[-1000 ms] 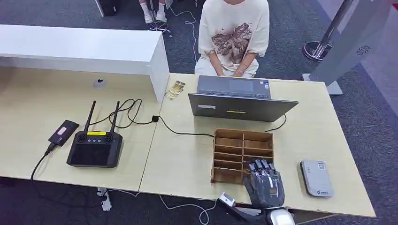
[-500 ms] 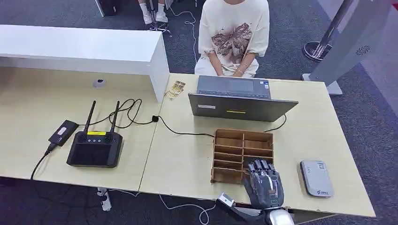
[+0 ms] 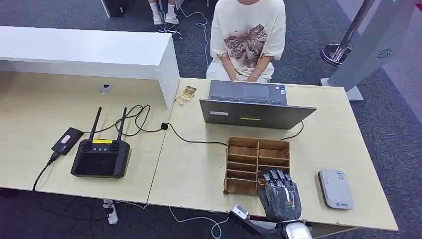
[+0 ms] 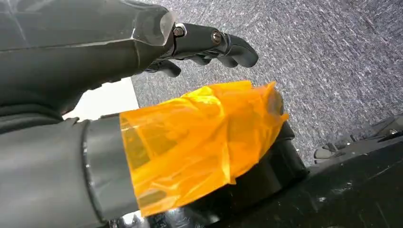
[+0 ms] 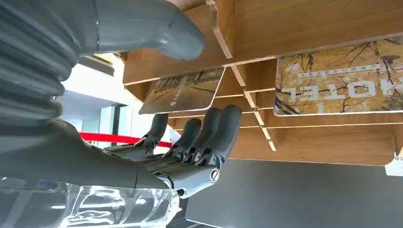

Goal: Pass the card to the sensor for recognition and then transmit it.

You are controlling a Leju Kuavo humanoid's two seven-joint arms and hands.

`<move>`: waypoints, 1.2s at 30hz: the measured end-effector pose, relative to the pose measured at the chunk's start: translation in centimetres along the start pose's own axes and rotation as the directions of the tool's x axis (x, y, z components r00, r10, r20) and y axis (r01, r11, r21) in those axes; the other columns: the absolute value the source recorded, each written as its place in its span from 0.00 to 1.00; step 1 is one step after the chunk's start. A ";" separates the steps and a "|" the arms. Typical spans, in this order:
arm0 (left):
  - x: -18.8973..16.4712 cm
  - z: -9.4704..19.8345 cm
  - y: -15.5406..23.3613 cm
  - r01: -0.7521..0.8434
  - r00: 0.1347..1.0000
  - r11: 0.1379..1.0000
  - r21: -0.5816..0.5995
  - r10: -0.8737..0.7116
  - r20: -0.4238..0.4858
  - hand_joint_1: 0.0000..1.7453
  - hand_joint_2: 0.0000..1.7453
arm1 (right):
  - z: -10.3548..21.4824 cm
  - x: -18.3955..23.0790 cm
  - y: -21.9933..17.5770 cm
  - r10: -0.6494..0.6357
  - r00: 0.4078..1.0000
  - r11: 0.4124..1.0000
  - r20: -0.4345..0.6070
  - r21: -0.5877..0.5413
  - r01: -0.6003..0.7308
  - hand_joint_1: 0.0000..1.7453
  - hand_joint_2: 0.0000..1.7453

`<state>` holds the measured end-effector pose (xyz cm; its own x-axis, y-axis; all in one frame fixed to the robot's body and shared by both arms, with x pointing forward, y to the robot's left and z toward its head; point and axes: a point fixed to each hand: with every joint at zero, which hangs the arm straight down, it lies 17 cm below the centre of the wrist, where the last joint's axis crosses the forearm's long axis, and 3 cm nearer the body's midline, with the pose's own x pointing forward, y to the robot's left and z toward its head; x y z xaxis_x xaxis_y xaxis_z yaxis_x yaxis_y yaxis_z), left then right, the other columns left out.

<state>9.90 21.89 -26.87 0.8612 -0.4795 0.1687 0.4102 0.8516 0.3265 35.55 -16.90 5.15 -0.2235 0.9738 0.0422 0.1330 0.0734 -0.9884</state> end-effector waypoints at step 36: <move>-0.1 0.0 0.2 -0.006 1.000 1.000 0.008 0.006 -0.003 0.00 0.00 | -0.3 0.3 -1.1 -0.004 1.000 0.999 0.006 -0.034 0.004 0.47 1.00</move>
<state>9.90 22.11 -26.86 0.8647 -0.4736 0.1676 0.4024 0.8526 0.3333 35.60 -16.63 6.30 -0.2301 0.9721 0.0449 0.1648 0.0844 -0.9827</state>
